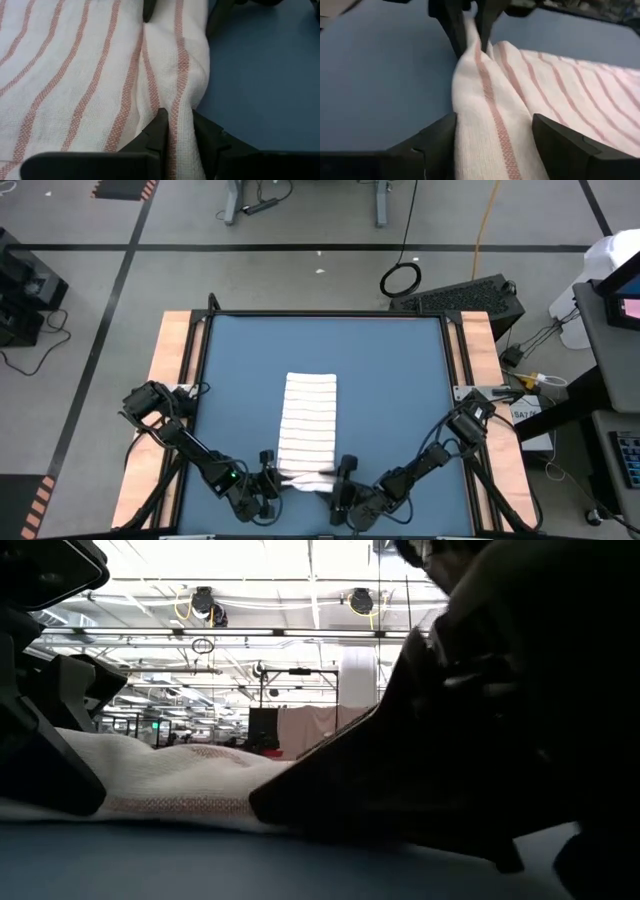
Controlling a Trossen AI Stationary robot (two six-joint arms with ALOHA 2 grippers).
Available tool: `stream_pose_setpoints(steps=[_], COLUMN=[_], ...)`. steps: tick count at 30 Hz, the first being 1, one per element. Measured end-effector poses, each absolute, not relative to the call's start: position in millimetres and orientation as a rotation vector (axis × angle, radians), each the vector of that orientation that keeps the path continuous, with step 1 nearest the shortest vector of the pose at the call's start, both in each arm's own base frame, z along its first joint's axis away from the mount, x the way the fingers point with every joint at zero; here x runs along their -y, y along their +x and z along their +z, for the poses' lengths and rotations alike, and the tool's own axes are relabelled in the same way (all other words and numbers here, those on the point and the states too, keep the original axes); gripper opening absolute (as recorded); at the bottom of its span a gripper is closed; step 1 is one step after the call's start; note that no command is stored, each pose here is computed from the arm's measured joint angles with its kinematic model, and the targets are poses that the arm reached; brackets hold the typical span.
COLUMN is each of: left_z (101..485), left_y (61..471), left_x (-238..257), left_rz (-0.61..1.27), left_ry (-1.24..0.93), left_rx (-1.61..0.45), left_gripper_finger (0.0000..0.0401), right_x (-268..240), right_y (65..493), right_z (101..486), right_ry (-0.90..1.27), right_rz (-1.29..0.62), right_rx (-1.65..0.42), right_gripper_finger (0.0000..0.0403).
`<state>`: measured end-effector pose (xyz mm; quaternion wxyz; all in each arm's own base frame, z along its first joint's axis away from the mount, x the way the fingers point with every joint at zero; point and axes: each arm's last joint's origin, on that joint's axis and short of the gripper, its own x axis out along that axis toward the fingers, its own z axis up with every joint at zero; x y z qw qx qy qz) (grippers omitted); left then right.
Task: Roll towel
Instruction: Roll the white towel
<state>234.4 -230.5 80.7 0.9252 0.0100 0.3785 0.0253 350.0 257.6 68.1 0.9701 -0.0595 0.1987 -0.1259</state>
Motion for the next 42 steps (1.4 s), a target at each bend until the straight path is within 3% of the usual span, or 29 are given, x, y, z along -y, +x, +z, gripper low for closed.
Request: stream_pose_setpoints(steps=[5,15,22,30,42], left_z=[80.6,80.8,96.7,121.1,115.8], left_y=[234.5,234.5,222.1,204.4,202.3], left_x=[230.2,230.7,235.9,242.6,261.4], left_rz=[0.052,0.069,0.067,0.08,0.01], left_ry=[0.023,-0.029,-0.005,0.103,0.272], left_rx=[-0.777,-0.77,-0.731,-0.629,-0.507], left_gripper_finger=[0.0065,0.0069,0.0141,0.0234,0.0245], right_x=[-248.1,-243.3,-247.3,-243.8,-241.9], right_y=[355.4,359.1,358.8,363.1,366.5], right_z=[65.1,64.1,64.6,64.5,73.5], right_ry=[-0.012,0.199,0.337,0.432,0.576], right_rz=[-0.236,-0.23,-0.208,-0.171,-0.175], right_rx=[-0.454,-0.485,-0.487,-0.513,-0.488], right_gripper_finger=[0.023,0.0136,0.0089,0.0079,0.0078])
